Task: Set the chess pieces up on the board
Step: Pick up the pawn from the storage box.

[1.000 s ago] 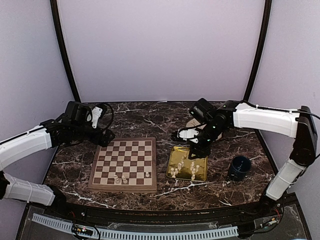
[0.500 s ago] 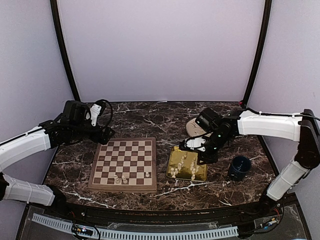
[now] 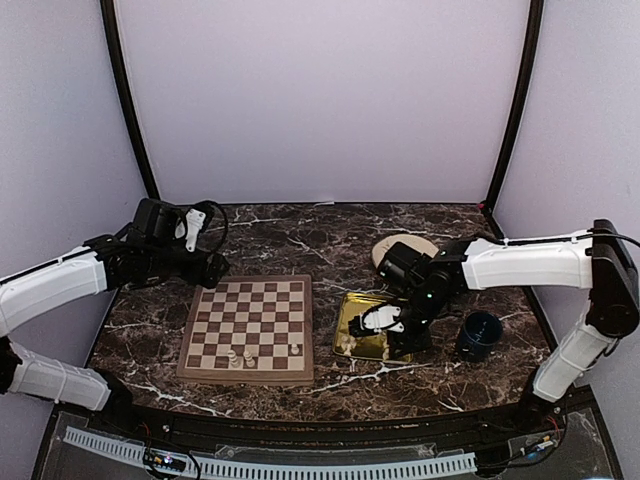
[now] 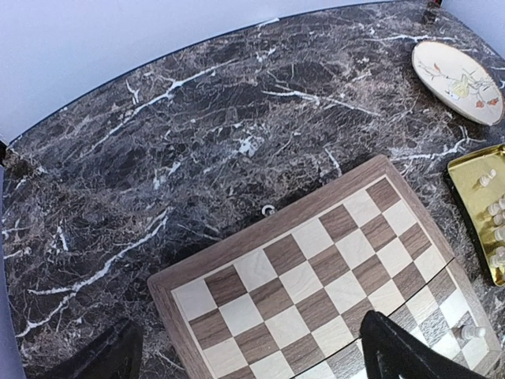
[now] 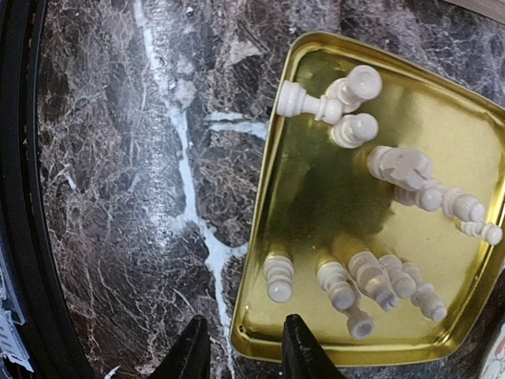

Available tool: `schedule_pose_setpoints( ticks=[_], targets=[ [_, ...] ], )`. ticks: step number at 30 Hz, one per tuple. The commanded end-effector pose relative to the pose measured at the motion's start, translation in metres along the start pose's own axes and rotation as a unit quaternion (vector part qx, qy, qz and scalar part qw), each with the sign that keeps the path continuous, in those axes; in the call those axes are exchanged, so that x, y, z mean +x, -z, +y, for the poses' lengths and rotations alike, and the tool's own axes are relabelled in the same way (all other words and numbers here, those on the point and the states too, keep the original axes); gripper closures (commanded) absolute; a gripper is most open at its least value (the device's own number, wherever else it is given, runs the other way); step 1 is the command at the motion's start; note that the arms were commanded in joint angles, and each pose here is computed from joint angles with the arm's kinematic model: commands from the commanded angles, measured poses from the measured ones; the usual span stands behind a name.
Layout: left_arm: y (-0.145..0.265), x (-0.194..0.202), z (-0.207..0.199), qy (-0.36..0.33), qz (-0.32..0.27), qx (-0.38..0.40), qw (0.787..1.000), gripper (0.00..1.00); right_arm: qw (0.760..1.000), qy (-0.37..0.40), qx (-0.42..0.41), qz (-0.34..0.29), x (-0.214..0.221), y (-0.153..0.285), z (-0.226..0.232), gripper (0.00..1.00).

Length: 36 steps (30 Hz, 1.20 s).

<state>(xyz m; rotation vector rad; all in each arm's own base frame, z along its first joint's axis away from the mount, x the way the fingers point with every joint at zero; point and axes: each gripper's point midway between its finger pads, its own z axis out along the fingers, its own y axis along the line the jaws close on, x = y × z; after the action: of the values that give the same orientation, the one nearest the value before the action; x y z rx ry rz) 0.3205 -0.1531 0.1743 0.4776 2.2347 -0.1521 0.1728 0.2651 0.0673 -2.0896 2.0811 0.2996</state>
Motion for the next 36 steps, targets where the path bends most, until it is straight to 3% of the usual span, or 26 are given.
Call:
schedule_pose_setpoints(
  ticks=[1,10,16,33,36],
  targets=[
    [0.014,-0.013,0.0,-0.003,-0.036,0.006,0.999,0.01,1.0,0.009,0.001,0.017,-0.001,-0.017,-0.002,0.69],
    [-0.008,0.004,0.009,0.003,0.039,-0.025,0.999,0.01,1.0,0.003,0.006,0.029,-0.006,-0.026,-0.011,0.71],
    [-0.004,0.001,0.004,-0.014,0.022,-0.008,1.0,0.01,1.0,-0.002,0.002,0.03,-0.008,-0.032,-0.012,0.72],
    [-0.006,0.002,0.001,-0.014,0.027,-0.001,1.0,0.01,0.999,-0.007,-0.019,0.032,-0.012,-0.037,-0.01,0.94],
    [-0.007,0.002,-0.003,-0.015,0.03,0.012,0.999,0.01,0.999,-0.012,-0.034,0.009,-0.023,-0.028,-0.009,0.96]
  ],
)
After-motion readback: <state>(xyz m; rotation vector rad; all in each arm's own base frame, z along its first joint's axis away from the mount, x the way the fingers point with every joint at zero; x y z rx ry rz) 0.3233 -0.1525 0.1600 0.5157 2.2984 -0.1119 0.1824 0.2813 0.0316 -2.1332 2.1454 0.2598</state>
